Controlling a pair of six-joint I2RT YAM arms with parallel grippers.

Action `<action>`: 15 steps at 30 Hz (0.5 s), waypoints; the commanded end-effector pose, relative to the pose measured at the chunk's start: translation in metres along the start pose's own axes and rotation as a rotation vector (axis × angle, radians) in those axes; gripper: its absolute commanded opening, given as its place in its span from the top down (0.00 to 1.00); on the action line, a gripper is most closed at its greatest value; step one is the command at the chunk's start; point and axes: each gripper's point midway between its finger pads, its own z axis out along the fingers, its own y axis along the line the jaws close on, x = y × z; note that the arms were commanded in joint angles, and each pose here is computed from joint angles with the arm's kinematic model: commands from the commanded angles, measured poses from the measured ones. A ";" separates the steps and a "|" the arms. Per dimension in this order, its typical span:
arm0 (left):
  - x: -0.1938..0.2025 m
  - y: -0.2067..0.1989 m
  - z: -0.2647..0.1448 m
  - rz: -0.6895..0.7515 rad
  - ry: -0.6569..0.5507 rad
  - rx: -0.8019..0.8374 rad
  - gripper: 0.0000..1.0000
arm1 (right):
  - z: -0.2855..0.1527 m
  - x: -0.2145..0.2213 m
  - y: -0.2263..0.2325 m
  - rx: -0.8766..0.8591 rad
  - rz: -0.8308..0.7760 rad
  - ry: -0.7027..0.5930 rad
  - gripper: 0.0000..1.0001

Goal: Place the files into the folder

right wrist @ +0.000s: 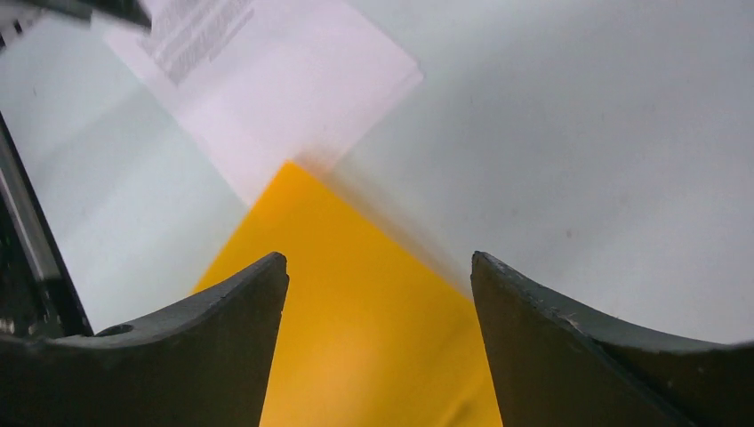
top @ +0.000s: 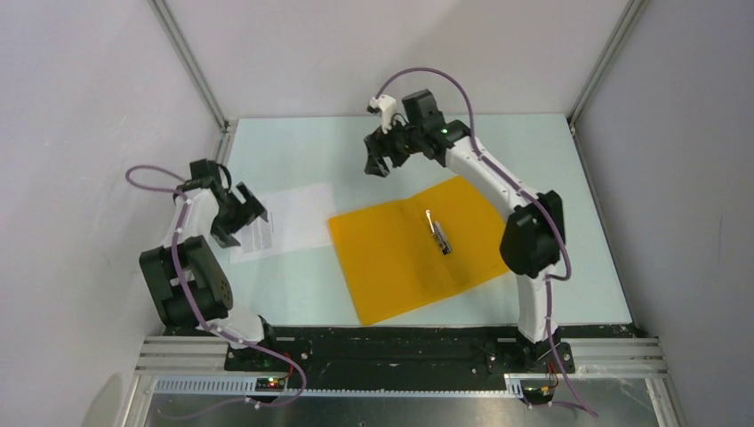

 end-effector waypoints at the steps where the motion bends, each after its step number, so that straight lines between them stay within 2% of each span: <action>1: 0.005 -0.009 -0.014 -0.234 -0.064 0.096 0.00 | 0.036 -0.022 -0.020 0.025 0.190 -0.045 0.20; 4: 0.025 -0.013 -0.014 -0.266 -0.049 0.152 0.00 | 0.052 -0.033 -0.021 -0.051 0.220 -0.076 0.18; 7: 0.041 -0.030 -0.009 -0.307 -0.004 0.279 0.00 | 0.074 -0.037 -0.028 -0.107 0.280 -0.133 0.17; 10: 0.059 -0.028 0.001 -0.359 0.027 0.292 0.00 | 0.094 -0.049 -0.039 -0.103 0.353 -0.198 0.17; 11: 0.059 -0.027 -0.001 -0.350 0.011 0.295 0.00 | 0.112 -0.032 -0.042 -0.101 0.421 -0.156 0.17; 12: 0.057 -0.027 -0.003 -0.337 -0.003 0.297 0.00 | 0.117 -0.040 -0.036 -0.100 0.412 -0.168 0.17; 15: 0.038 -0.025 -0.015 -0.250 -0.100 0.279 0.00 | 0.145 -0.027 -0.024 -0.111 0.456 -0.147 0.16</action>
